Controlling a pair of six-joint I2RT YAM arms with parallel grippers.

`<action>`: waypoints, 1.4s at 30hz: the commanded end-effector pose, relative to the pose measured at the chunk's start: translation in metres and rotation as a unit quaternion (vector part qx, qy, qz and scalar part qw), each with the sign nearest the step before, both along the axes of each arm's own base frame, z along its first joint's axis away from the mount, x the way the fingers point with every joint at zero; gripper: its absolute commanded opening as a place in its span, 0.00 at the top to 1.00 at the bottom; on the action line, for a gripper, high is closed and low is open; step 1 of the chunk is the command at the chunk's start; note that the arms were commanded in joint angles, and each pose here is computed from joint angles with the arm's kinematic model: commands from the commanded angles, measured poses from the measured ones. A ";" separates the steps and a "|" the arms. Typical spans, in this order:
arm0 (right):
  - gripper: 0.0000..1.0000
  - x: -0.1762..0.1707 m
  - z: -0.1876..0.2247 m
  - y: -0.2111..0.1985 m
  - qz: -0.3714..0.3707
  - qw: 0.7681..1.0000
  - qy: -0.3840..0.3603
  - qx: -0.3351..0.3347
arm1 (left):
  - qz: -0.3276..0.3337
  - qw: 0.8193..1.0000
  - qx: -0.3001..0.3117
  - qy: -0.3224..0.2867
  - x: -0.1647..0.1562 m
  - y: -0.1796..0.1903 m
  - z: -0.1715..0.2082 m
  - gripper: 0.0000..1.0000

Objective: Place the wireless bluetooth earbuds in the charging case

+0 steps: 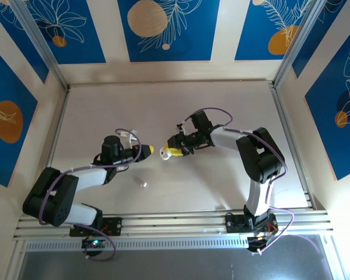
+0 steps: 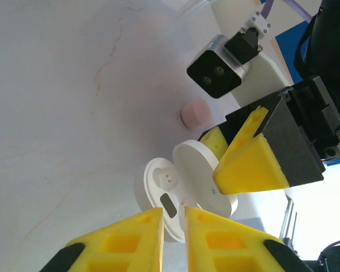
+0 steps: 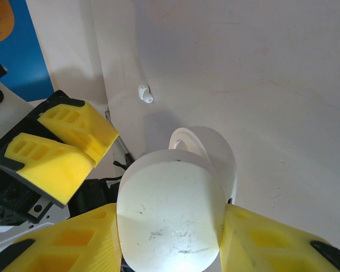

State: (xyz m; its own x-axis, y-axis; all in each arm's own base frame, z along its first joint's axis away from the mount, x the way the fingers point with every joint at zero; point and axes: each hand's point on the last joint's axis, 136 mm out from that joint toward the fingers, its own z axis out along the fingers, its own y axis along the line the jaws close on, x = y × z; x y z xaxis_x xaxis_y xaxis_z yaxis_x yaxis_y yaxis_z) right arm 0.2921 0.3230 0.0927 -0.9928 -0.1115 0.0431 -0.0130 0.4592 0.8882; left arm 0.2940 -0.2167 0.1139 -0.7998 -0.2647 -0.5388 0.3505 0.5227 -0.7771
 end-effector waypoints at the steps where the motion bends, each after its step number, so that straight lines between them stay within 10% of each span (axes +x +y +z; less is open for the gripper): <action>1: 0.57 -0.004 0.004 0.007 0.023 1.000 0.009 0.018 | -0.024 1.000 -0.006 -0.008 0.001 -0.011 0.007 0.87; 30: 0.53 0.000 -0.032 0.027 0.025 0.999 0.045 0.010 | -0.074 0.993 -0.014 0.094 0.003 -0.047 -0.048 0.98; 42: 0.34 -0.001 -0.037 0.025 0.017 0.999 0.044 -0.015 | -0.081 0.991 -0.011 0.106 0.003 -0.054 -0.057 0.98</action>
